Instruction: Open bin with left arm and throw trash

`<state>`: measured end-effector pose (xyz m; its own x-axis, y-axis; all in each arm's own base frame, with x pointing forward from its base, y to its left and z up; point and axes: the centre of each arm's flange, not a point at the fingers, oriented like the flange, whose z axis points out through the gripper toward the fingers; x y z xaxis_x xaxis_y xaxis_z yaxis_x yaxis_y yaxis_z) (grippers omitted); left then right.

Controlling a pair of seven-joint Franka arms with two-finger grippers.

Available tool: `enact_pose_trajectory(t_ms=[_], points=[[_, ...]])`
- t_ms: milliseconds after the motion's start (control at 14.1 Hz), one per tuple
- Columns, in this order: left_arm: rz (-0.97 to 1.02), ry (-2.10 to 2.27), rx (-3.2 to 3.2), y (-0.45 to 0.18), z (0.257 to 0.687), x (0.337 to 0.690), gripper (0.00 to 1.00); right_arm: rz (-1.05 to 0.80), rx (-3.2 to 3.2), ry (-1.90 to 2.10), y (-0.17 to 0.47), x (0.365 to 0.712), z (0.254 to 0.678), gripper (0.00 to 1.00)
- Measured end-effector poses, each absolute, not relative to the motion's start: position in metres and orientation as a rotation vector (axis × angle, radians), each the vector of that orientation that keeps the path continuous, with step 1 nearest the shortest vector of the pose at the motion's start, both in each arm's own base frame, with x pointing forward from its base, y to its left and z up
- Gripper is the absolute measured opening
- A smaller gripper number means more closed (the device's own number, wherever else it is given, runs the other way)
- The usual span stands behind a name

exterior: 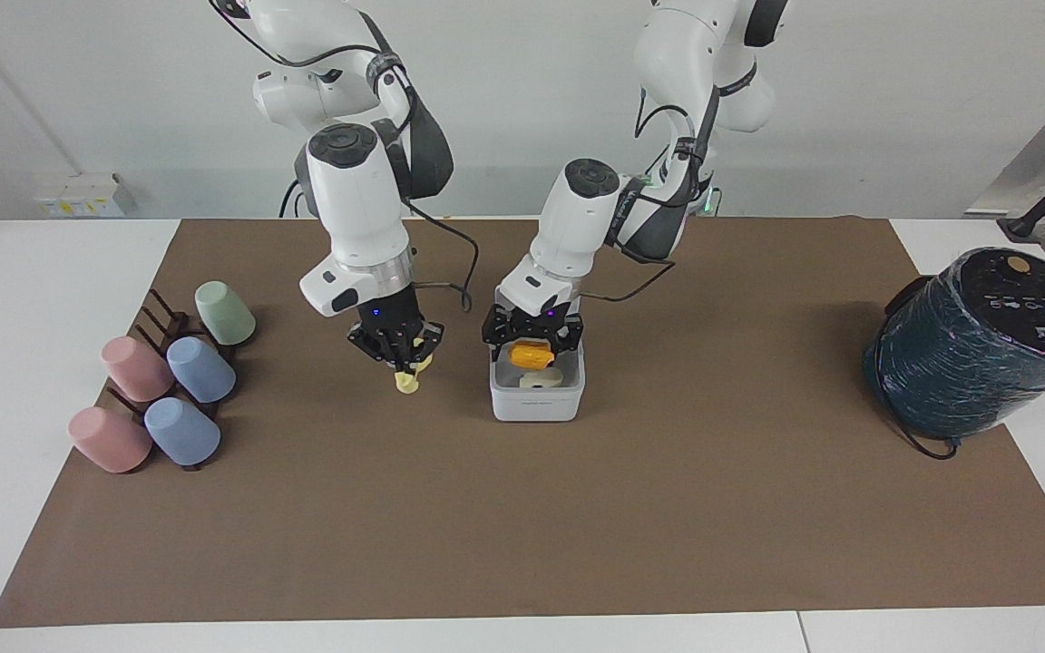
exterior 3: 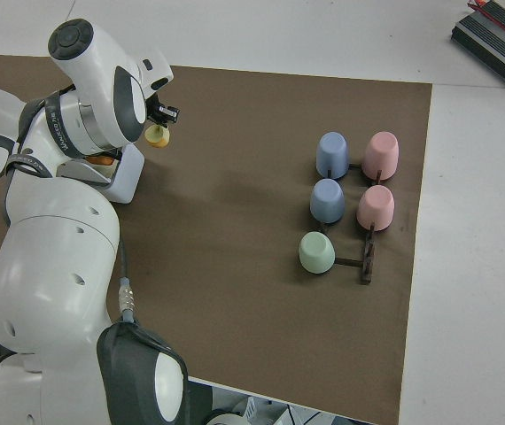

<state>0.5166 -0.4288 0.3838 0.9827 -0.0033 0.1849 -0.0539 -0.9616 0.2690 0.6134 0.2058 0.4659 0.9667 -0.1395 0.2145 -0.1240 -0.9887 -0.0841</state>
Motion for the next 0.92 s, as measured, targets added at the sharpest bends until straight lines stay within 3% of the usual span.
enact_pose_trajectory(t_ms=[923], points=[[0.229, -0.082, 2.958, -0.416, 0.427, 0.542, 1.0, -0.339, -3.046, 0.205, 0.206, 0.613, 0.466, 0.07]])
